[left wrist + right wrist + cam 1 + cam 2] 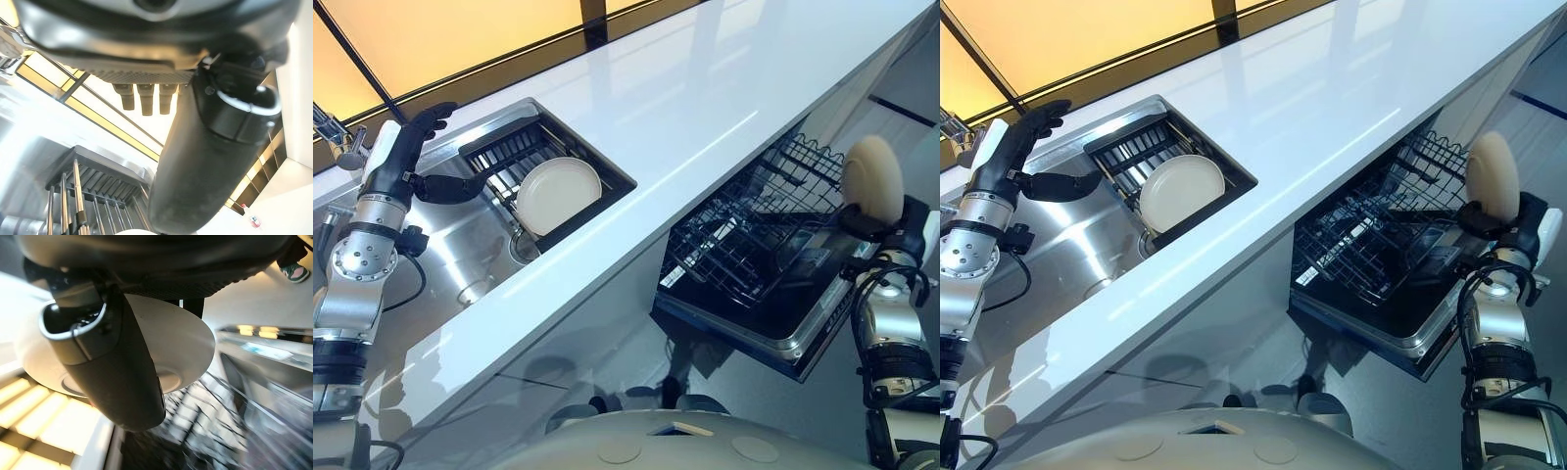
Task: Pick up plates and place into dishwasher.
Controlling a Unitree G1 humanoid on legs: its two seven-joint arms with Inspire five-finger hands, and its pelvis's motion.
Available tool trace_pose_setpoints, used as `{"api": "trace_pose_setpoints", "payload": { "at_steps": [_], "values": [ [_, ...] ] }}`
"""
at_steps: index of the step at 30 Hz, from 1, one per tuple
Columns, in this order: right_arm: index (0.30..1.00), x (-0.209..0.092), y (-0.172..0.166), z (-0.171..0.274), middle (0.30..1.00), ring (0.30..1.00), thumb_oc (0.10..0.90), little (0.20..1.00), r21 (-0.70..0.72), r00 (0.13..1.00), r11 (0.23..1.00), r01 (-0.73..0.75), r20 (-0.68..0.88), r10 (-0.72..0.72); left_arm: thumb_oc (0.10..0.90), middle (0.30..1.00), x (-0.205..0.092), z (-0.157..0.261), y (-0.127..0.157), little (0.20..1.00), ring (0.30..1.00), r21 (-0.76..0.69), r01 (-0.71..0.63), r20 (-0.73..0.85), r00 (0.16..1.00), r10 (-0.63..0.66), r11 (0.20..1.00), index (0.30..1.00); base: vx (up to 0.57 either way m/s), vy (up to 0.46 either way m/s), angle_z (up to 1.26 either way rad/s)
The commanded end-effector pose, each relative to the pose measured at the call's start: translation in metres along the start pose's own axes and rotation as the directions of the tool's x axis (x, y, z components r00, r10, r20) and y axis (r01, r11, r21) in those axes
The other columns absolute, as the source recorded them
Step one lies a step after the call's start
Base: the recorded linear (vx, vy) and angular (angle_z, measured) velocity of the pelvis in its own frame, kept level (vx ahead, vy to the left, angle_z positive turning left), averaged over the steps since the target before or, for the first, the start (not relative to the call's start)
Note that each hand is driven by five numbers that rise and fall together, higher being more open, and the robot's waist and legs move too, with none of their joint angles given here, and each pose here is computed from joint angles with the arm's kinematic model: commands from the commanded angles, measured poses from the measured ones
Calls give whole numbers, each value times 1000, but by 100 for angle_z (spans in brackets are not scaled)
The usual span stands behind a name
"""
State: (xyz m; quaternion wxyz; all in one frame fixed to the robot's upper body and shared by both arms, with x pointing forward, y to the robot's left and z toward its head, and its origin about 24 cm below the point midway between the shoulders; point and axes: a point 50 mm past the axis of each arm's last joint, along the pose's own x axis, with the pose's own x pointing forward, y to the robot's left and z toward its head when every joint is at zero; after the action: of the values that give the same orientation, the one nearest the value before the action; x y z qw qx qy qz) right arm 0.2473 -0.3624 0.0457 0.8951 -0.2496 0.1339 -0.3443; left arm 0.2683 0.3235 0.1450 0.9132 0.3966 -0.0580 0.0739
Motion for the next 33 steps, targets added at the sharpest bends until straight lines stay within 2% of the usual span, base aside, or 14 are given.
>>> {"api": "trace_pose_setpoints", "payload": {
  "at_steps": [1,3,8,15,19,24,28,32,33],
  "values": [
    [300,29,-41,88,300,300,100,200,-80,945,991,106,318,-76,800,900,22,50,45,900,900,-33,-210,238,948,212,977,900,-51,-103,23],
    [300,31,-41,90,300,300,100,200,-80,943,990,113,322,-81,800,900,23,51,46,900,900,-37,-215,243,945,218,976,900,-60,-75,31],
    [300,44,-56,129,300,300,100,200,-177,916,971,158,393,-78,800,900,32,69,61,900,900,-61,-282,312,906,286,958,900,-107,-105,28],
    [300,54,-78,164,300,300,100,200,-197,912,964,176,400,-85,800,900,39,84,76,900,900,-49,-310,378,874,304,950,900,-113,-101,25],
    [300,61,-86,166,300,300,100,200,-205,946,968,143,317,-73,800,900,42,92,78,900,900,-35,-316,395,867,303,948,900,-39,-46,19],
    [300,72,-88,145,300,300,100,200,-222,997,975,0,74,16,800,900,45,104,87,900,900,-41,-348,426,842,332,936,900,-100,-25,13],
    [300,75,-87,114,300,300,100,200,-208,991,974,-95,-109,73,800,900,46,110,92,900,900,-34,-370,435,831,347,929,900,-69,-17,5],
    [300,75,-90,90,300,300,100,200,-236,969,961,-146,-230,91,800,900,46,111,93,900,900,-33,-364,437,833,341,931,900,-6,-1,-1],
    [486,75,-90,89,486,486,317,417,-243,968,959,-147,-233,89,800,900,46,111,93,900,900,-33,-362,436,833,340,931,900,0,0,0]
  ]
}}
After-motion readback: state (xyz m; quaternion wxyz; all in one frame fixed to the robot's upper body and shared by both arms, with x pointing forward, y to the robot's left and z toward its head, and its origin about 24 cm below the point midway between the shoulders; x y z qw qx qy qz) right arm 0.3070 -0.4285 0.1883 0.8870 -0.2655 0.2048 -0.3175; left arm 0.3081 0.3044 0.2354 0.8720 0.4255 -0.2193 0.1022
